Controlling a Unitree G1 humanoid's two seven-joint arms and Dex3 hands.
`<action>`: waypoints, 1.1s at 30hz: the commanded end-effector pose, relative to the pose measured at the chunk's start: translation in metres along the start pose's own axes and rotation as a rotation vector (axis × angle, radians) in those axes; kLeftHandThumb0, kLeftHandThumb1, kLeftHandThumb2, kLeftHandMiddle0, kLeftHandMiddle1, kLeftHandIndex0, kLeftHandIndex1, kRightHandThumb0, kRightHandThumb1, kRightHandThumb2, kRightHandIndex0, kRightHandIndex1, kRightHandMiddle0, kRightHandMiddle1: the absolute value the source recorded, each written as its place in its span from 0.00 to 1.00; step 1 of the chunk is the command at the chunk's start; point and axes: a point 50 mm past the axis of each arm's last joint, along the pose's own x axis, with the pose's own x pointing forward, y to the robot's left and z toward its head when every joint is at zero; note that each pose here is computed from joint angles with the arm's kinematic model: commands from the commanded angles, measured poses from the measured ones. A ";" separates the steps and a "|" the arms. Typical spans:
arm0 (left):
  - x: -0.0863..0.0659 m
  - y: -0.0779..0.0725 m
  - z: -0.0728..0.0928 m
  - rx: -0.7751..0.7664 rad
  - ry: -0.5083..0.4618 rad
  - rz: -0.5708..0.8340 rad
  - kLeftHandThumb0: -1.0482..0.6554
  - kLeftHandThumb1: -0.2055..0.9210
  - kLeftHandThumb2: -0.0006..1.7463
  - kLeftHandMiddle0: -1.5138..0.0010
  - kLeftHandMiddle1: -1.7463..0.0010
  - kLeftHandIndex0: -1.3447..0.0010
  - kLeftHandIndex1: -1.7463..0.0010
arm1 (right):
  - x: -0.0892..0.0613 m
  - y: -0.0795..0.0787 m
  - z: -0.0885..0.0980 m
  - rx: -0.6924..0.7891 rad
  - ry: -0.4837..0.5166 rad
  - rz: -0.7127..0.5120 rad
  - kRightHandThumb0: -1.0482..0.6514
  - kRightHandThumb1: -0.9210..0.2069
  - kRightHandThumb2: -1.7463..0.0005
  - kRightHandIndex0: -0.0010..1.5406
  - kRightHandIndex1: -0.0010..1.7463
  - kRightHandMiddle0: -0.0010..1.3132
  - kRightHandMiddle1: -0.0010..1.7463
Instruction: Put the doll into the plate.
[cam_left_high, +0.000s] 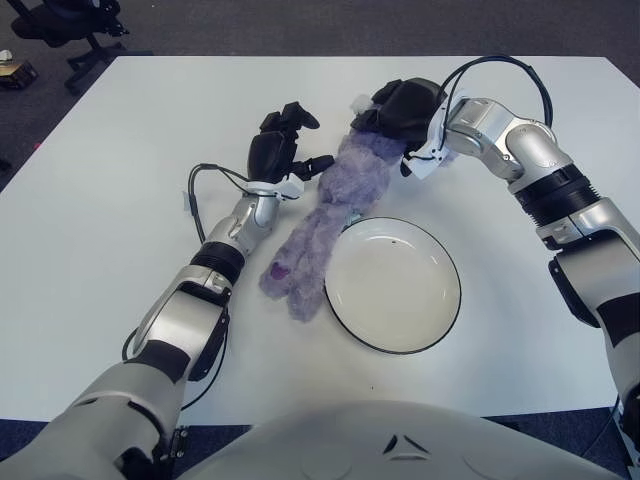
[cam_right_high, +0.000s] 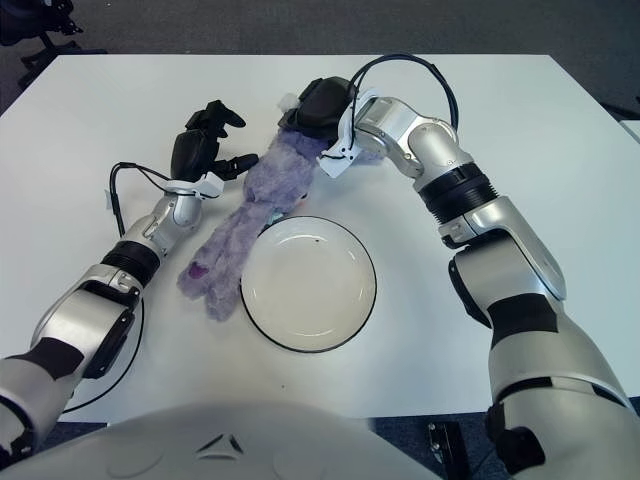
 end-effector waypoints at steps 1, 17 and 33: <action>0.003 0.004 -0.003 0.038 0.012 0.010 0.62 1.00 0.24 0.80 0.11 0.84 0.08 | 0.000 0.004 -0.002 0.004 0.023 0.001 0.28 0.10 1.00 0.26 0.00 0.29 0.01; 0.004 0.005 -0.004 0.075 0.072 0.074 0.62 1.00 0.25 0.80 0.18 0.85 0.00 | 0.002 0.010 -0.004 0.023 0.049 -0.010 0.33 0.12 1.00 0.39 0.06 0.40 0.04; 0.004 0.009 -0.001 0.054 0.059 0.147 0.62 1.00 0.25 0.80 0.18 0.86 0.00 | 0.004 0.025 -0.008 0.010 0.118 -0.069 0.66 0.00 0.96 0.22 0.54 0.39 0.38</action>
